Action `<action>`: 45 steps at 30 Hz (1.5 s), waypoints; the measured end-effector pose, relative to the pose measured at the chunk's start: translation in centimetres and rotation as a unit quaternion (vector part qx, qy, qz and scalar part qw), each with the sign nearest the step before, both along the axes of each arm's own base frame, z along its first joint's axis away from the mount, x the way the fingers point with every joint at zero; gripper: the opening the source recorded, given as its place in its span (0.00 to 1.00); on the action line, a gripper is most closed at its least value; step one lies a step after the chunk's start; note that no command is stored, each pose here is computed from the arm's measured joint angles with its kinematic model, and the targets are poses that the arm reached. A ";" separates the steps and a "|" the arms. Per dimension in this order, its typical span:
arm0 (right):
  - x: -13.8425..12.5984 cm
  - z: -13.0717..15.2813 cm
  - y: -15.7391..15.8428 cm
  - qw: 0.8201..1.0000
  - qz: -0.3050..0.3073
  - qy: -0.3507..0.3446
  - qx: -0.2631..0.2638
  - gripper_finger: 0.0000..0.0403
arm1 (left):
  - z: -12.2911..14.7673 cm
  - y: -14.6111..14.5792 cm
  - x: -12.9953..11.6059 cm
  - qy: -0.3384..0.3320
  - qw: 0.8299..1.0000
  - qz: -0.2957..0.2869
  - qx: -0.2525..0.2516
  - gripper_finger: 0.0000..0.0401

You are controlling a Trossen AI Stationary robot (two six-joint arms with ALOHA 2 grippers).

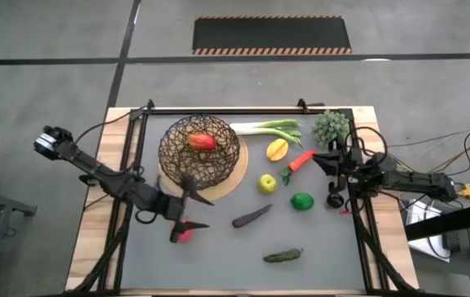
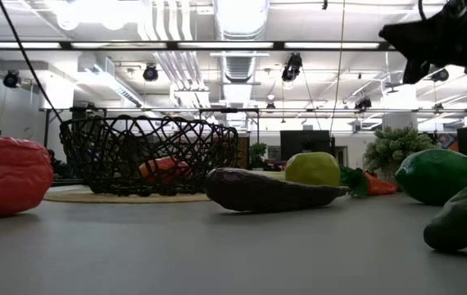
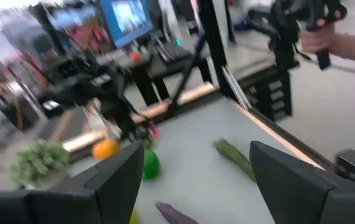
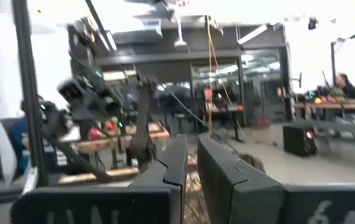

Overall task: Build produce basket
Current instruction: Put the green apple into the black wire basket

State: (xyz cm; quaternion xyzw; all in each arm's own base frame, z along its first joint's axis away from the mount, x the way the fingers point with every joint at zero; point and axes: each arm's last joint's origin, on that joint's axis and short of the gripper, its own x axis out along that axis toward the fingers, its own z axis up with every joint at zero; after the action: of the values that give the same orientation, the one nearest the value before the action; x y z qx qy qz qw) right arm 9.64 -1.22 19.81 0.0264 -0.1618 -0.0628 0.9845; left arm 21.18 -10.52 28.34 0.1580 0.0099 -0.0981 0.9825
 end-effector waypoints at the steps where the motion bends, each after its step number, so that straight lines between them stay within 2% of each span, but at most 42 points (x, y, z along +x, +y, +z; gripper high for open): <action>1: 0.0 0.1 0.0 1.000 0.001 -0.006 -0.001 0.07 | -0.3 0.3 -0.4 -0.016 1.000 0.007 0.003 0.68; 7: 0.2 1.2 0.0 0.998 -0.004 -0.058 -0.014 0.07 | -0.1 1.9 -2.4 -0.065 0.997 0.045 -0.001 0.68; 11: 0.4 1.9 0.0 0.994 -0.015 -0.096 -0.041 0.07 | 0.5 2.7 -3.6 -0.093 0.994 0.055 0.026 0.68; 16: 1.1 2.3 -0.1 0.992 -0.018 -0.117 -0.048 0.07 | 0.4 3.9 -4.9 -0.104 0.988 0.111 0.039 0.68; 22: 4.3 3.2 -0.4 0.998 -0.010 -0.047 -0.038 0.07 | -0.2 4.6 -5.9 -0.111 0.985 0.126 0.043 0.68; 30: 7.6 6.1 -0.6 0.998 -0.011 -0.022 -0.056 0.07 | -1.3 4.9 -6.6 -0.108 0.985 0.126 0.048 0.68; 38: 11.6 7.2 0.6 0.997 0.029 0.048 -0.056 0.07 | -1.2 5.2 -7.1 -0.121 0.983 0.127 0.049 0.68; 45: 14.7 7.2 2.5 0.987 0.074 0.137 -0.048 0.07 | -0.9 5.3 -7.5 -0.130 0.982 0.128 0.043 0.68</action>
State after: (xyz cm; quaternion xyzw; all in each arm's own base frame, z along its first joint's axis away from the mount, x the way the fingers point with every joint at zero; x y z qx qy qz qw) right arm 24.35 1.30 26.96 -0.0174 -0.0258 0.0152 0.9994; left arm 13.69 -5.18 27.39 0.2086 -0.0939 0.0507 0.9722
